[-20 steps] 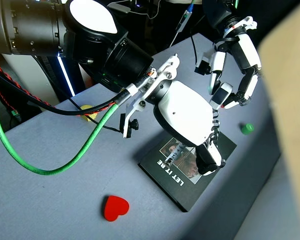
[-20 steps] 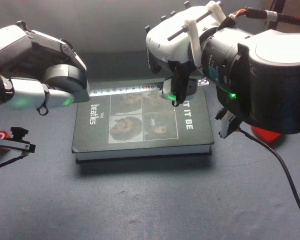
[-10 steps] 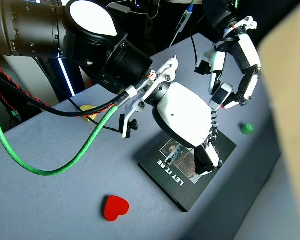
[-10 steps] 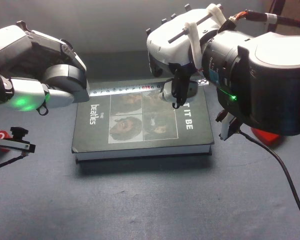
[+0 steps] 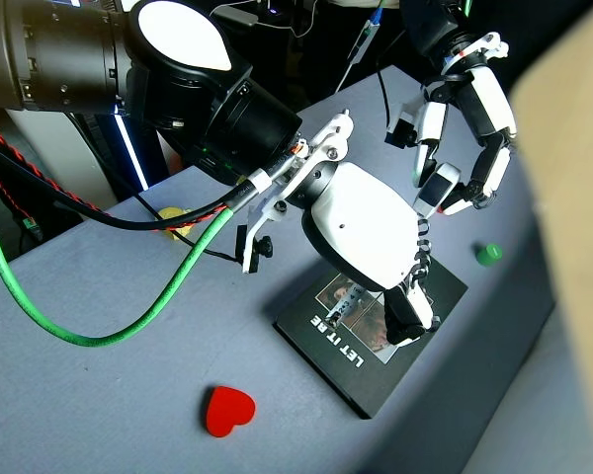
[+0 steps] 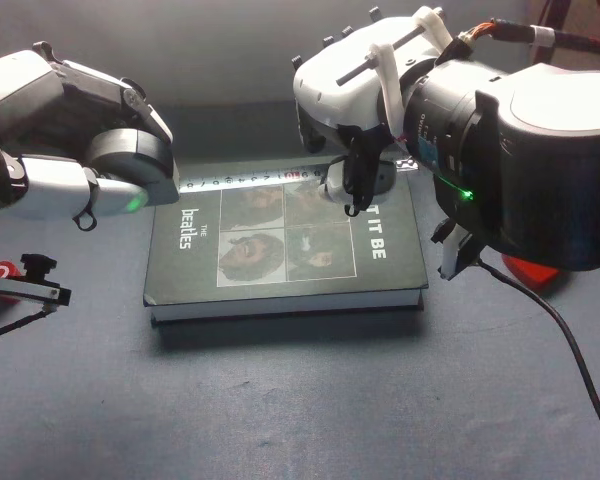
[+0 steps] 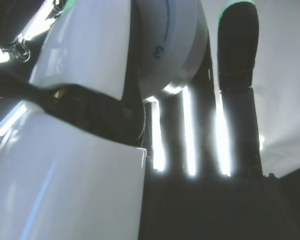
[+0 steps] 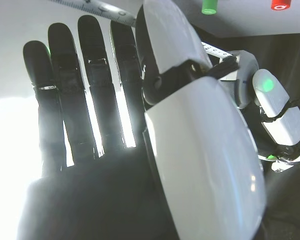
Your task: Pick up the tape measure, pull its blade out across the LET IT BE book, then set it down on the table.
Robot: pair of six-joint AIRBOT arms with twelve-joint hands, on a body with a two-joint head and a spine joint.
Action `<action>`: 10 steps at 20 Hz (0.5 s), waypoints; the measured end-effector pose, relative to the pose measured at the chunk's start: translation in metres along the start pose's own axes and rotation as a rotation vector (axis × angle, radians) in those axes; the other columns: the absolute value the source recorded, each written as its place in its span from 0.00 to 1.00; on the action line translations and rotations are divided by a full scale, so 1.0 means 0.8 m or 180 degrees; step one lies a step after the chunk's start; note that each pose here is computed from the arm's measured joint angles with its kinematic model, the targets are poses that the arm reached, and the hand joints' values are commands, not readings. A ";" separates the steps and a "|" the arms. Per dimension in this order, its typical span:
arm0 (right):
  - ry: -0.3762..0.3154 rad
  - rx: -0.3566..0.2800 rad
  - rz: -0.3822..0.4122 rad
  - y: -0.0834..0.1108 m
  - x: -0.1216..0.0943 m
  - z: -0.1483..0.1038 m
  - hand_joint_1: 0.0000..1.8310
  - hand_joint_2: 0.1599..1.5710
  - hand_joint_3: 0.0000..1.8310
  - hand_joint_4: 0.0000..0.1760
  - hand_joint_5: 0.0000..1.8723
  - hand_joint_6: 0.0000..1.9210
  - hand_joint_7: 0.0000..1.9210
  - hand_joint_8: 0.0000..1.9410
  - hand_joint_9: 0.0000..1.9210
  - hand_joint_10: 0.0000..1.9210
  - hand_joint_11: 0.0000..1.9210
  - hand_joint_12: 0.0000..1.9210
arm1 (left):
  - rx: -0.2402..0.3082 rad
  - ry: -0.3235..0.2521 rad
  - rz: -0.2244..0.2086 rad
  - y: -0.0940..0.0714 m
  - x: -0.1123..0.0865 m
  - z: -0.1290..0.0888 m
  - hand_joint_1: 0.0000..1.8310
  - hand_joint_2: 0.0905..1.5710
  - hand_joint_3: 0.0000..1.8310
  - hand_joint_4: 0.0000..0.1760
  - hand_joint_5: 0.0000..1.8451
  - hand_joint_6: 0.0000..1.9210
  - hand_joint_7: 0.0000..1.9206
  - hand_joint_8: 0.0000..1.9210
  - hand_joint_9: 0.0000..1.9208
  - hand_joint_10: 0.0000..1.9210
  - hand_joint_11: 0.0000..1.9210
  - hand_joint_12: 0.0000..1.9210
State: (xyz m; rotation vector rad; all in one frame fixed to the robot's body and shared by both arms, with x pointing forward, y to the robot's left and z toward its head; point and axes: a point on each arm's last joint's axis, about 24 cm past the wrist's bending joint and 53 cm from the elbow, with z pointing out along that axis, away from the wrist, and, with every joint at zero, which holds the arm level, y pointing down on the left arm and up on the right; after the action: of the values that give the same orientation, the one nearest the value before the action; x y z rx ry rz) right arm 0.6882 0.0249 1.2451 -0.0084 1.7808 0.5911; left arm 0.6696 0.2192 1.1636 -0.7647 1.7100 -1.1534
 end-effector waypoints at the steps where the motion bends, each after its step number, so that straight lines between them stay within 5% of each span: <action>1: 0.0000 0.0000 0.0000 0.000 0.000 0.000 0.52 0.69 0.00 0.00 0.43 0.00 0.43 0.00 0.41 0.00 0.21 0.49 | -0.0004 0.0003 -0.0016 0.001 0.001 0.001 0.75 0.68 0.00 0.00 0.51 0.41 0.56 0.45 0.47 0.69 0.48 0.62; 6: -0.0001 0.0000 0.0000 0.000 0.000 0.000 0.53 0.70 0.00 0.00 0.45 0.01 0.47 0.01 0.46 0.02 0.24 0.50 | -0.0002 0.0005 -0.0019 0.001 0.002 0.002 0.75 0.68 0.00 0.00 0.51 0.41 0.56 0.44 0.48 0.67 0.49 0.62; 7: -0.0001 0.0000 0.0000 0.000 0.000 0.000 0.63 0.69 0.00 0.00 0.46 0.46 0.52 0.39 0.54 0.05 0.31 0.55 | 0.0000 0.0002 -0.0013 0.001 0.001 0.002 0.75 0.68 0.00 0.00 0.51 0.41 0.55 0.45 0.49 0.67 0.50 0.61; 8: 0.0000 -0.0003 0.0000 0.000 0.000 0.000 0.66 0.69 0.00 0.00 0.45 0.54 0.54 0.49 0.60 0.08 0.37 0.61 | 0.0002 -0.0005 -0.0018 0.001 0.000 0.002 0.75 0.68 0.00 0.00 0.51 0.42 0.55 0.44 0.49 0.67 0.50 0.61; 10: 0.0001 -0.0007 0.0008 0.001 0.000 0.000 0.68 0.68 0.00 0.00 0.48 0.51 0.56 0.50 0.62 0.19 0.44 0.67 | 0.0003 -0.0009 -0.0017 0.001 -0.001 0.002 0.76 0.68 0.00 0.00 0.51 0.42 0.56 0.45 0.48 0.67 0.49 0.61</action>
State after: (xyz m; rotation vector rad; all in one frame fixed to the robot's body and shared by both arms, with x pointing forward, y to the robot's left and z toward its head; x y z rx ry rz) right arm 0.6880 0.0254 1.2452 -0.0078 1.7806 0.5950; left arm 0.6712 0.2193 1.1632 -0.7703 1.7059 -1.1563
